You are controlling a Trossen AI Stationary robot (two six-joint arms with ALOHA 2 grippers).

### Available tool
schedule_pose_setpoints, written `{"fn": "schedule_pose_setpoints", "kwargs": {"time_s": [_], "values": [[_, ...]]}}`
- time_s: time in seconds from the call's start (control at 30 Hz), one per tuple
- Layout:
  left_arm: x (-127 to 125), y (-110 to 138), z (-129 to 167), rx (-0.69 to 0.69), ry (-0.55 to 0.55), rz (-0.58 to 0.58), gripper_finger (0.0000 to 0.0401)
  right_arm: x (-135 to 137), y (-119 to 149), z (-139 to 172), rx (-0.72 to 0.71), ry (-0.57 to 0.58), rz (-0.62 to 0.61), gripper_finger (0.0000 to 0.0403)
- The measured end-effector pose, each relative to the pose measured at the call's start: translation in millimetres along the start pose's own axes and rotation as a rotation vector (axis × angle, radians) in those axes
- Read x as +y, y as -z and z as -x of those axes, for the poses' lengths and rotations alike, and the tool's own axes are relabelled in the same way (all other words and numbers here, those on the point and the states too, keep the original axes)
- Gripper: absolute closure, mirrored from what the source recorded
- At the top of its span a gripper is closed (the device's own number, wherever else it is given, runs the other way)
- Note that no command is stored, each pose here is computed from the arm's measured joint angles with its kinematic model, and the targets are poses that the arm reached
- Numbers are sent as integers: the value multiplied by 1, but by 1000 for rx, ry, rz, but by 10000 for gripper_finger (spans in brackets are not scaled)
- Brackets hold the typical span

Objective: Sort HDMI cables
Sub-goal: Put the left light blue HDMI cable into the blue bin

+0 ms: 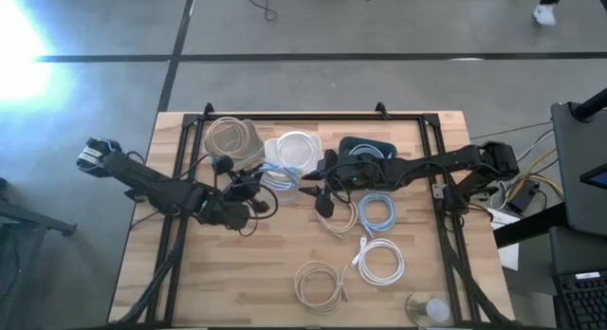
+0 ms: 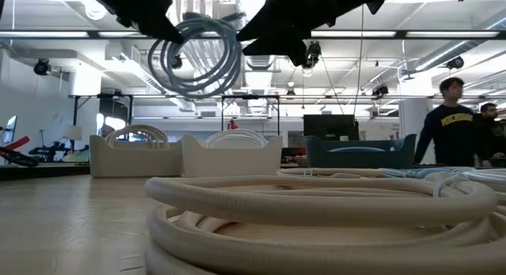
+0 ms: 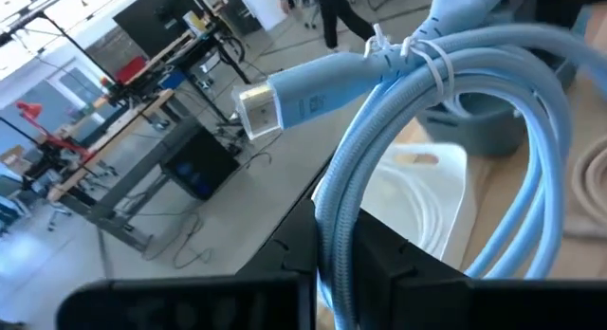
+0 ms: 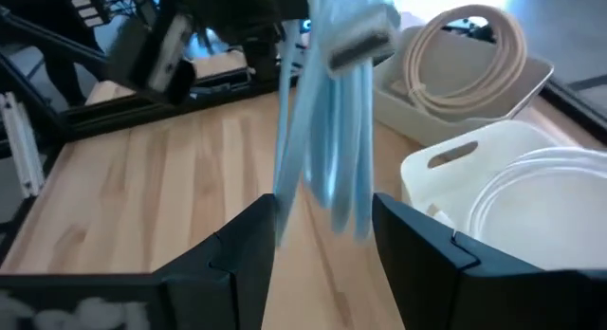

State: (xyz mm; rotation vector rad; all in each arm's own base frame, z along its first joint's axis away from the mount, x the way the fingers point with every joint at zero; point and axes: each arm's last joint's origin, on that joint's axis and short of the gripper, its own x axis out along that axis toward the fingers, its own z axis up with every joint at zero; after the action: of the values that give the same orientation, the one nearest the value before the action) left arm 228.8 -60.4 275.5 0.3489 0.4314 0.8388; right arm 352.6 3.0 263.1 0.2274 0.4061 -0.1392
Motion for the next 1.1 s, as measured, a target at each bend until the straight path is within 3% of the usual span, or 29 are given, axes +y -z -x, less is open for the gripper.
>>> {"fn": "schedule_pose_setpoints", "kwargs": {"time_s": [0.6,1.1], "values": [[-1,-6,-6,-16,27,85,364,2,-4,-12,-115,-24,46,239],[-3,-7,-6,-16,85,89,362,-1,-4,-12,-101,-13,41,370]]}}
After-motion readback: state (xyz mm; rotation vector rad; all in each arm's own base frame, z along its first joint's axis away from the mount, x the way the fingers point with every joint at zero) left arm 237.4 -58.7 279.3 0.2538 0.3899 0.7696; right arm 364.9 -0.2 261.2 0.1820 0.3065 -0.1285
